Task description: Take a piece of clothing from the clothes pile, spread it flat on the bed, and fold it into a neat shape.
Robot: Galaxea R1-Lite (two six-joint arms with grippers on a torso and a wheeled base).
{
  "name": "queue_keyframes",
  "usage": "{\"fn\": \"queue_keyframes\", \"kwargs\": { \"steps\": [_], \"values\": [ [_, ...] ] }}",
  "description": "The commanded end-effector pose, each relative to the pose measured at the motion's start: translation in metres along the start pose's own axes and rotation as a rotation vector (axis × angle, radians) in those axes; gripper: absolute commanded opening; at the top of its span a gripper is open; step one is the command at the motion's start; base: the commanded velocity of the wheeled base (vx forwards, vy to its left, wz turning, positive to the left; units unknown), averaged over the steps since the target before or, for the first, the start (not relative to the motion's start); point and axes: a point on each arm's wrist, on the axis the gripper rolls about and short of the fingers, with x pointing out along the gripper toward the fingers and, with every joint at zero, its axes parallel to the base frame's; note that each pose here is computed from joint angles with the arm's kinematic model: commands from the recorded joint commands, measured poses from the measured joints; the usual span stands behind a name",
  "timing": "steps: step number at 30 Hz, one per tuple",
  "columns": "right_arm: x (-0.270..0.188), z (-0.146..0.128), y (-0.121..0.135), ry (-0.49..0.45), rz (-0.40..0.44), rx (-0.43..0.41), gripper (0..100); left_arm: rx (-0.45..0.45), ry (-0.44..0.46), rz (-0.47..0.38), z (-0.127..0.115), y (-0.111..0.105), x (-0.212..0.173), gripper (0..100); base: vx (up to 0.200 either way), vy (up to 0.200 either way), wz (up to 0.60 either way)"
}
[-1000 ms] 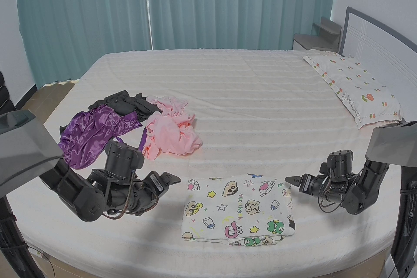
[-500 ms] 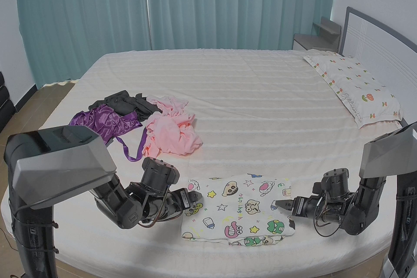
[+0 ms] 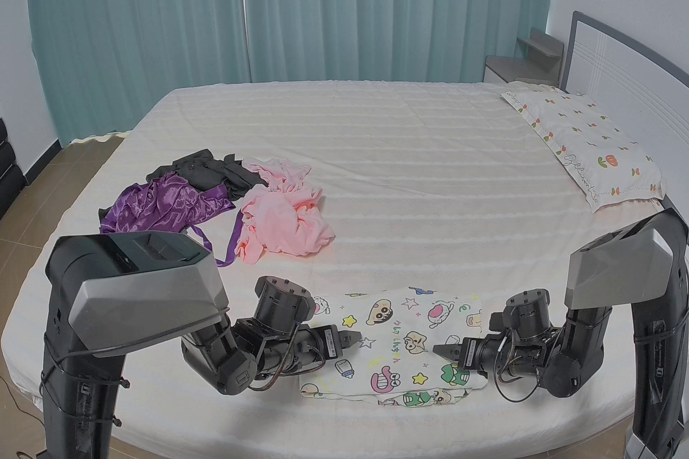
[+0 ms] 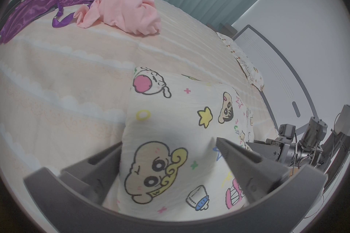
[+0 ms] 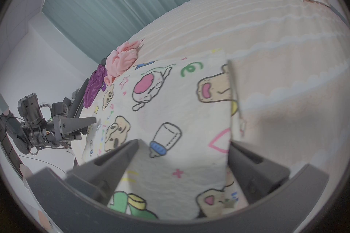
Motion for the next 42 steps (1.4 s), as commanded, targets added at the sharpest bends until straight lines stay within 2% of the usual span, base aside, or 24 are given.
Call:
{"fn": "queue_keyframes", "kwargs": {
  "steps": [1, 14, 28, 33, 42],
  "values": [
    [0.002, -0.001, 0.002, 0.002, 0.006, -0.003, 0, 0.004, 0.009, -0.002, -0.003, -0.001, 0.001, 0, 0.0, 0.0, 0.0],
    [-0.002, 0.002, 0.002, -0.012, -0.003, -0.001, 0, -0.004, -0.014, 0.003, 0.0, -0.006, -0.005, 0, 0.0, 0.0, 0.0],
    [-0.006, 0.001, 0.003, -0.005, -0.009, -0.002, 0, -0.003, -0.073, 0.068, 0.003, -0.006, -0.005, 0, 0.0, 0.0, 0.0],
    [-0.006, 0.002, 0.003, -0.01, -0.008, -0.002, 0, 0.033, -0.072, 0.081, 0.0, -0.002, -0.007, 0, 0.0, 0.2, 0.0],
    [-0.01, 0.005, 0.006, -0.028, -0.012, -0.004, 0, 0.03, -0.091, 0.079, 0.005, -0.001, -0.012, 0, 0.0, 0.2, 0.0]
  ]
}}
